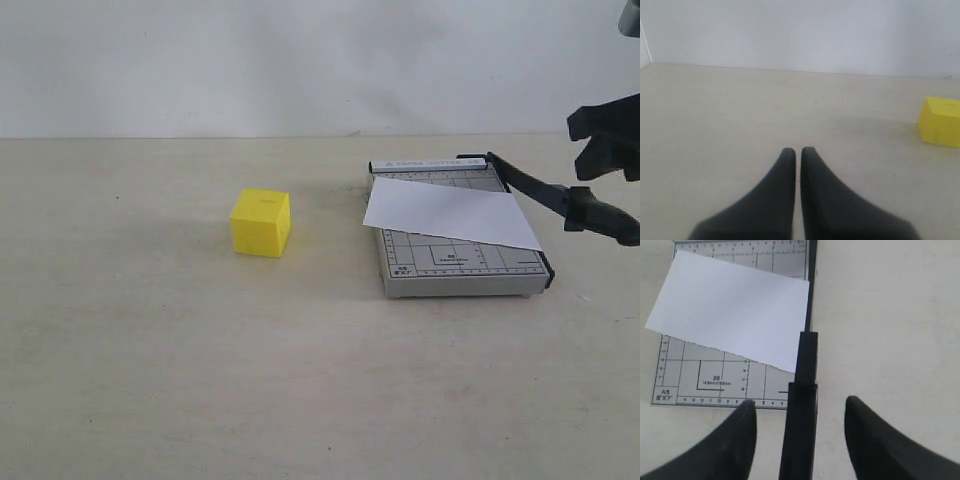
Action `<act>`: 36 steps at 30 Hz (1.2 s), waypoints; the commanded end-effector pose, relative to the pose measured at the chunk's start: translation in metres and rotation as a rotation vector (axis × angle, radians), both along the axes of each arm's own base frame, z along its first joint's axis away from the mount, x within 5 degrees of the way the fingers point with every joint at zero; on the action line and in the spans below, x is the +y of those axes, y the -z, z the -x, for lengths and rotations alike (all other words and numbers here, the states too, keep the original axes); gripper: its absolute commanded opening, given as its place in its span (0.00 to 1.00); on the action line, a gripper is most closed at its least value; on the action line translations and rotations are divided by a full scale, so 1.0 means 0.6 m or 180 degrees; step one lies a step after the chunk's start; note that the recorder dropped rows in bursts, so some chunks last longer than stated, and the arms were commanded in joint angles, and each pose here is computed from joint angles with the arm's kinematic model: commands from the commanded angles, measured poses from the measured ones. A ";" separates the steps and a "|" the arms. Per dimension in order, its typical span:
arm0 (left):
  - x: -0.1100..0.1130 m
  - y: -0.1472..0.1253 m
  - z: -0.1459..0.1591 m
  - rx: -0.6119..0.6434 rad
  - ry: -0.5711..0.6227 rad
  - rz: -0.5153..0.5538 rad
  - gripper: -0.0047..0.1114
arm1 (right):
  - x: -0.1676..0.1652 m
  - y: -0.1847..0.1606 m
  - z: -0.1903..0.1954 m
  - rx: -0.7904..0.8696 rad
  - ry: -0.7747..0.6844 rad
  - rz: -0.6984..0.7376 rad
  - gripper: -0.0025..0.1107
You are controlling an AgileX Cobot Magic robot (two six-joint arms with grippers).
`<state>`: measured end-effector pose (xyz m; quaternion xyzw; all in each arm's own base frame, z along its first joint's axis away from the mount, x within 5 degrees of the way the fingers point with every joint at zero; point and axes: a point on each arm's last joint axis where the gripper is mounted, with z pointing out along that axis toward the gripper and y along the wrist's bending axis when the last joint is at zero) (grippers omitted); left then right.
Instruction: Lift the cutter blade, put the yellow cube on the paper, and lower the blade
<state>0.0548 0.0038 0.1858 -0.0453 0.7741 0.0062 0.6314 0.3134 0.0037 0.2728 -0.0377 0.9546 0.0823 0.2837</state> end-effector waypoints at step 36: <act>-0.004 -0.020 -0.002 -0.0434 -0.0015 0.0699 0.08 | -0.020 0.051 0.305 -0.2325 0.0546 0.0615 0.02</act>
